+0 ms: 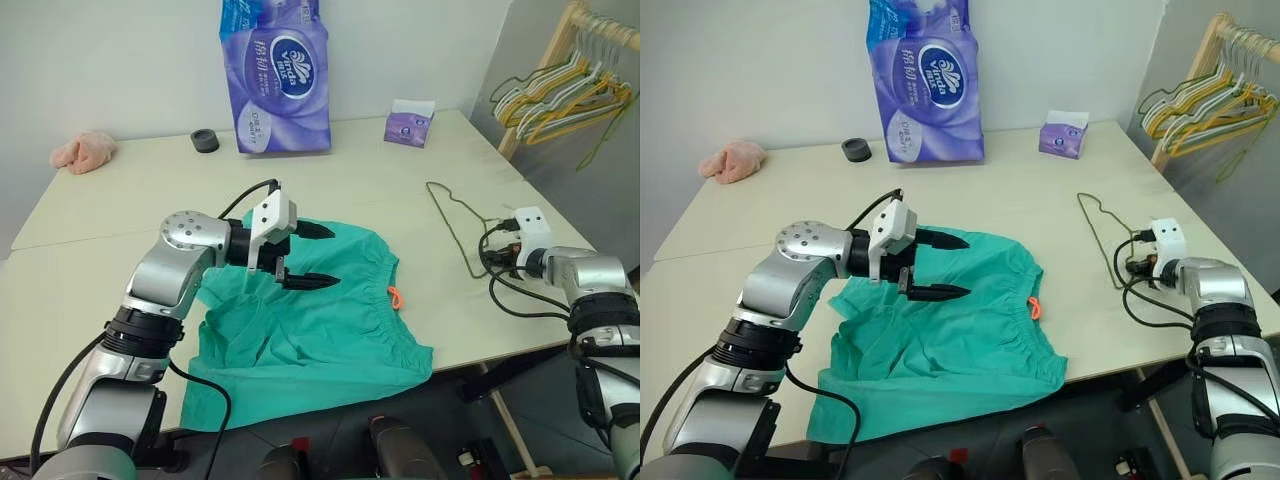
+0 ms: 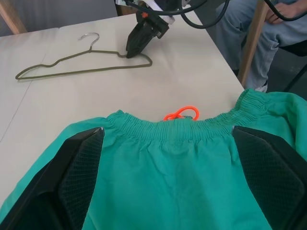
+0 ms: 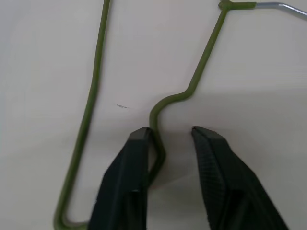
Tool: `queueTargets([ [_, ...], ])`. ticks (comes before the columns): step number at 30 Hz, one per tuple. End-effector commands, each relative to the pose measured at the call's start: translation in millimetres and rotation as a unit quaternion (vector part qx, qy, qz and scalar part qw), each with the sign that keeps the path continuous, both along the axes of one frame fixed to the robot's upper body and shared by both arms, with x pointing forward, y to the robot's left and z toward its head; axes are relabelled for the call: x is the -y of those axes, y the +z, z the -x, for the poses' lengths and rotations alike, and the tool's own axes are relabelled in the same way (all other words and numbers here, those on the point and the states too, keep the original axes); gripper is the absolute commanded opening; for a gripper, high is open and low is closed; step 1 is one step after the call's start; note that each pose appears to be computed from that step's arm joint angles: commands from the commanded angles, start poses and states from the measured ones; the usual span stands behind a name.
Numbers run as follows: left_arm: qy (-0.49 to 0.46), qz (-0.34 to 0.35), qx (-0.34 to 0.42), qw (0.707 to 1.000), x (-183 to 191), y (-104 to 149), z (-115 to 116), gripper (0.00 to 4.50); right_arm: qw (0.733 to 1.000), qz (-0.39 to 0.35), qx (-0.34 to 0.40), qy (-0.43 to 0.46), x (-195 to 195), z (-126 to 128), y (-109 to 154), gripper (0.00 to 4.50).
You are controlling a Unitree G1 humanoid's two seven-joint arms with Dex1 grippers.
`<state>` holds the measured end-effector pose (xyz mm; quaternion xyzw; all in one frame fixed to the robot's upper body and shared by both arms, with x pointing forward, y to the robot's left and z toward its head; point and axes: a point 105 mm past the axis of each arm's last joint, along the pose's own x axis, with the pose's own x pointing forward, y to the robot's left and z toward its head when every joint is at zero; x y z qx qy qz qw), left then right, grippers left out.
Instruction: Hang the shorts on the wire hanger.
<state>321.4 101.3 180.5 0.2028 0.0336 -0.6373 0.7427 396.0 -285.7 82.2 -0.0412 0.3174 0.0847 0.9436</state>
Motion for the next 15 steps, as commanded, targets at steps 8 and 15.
queueTargets([
  [8,0.106,0.027,0.029,0.994,-30,17,-30,4.5,0.995,0.046,0.073,0.05,-17,-5,21,0.02],
  [15,0.247,0.056,0.065,0.965,-84,45,-74,4.5,0.92,0.199,0.187,0.28,-68,18,75,0.02],
])
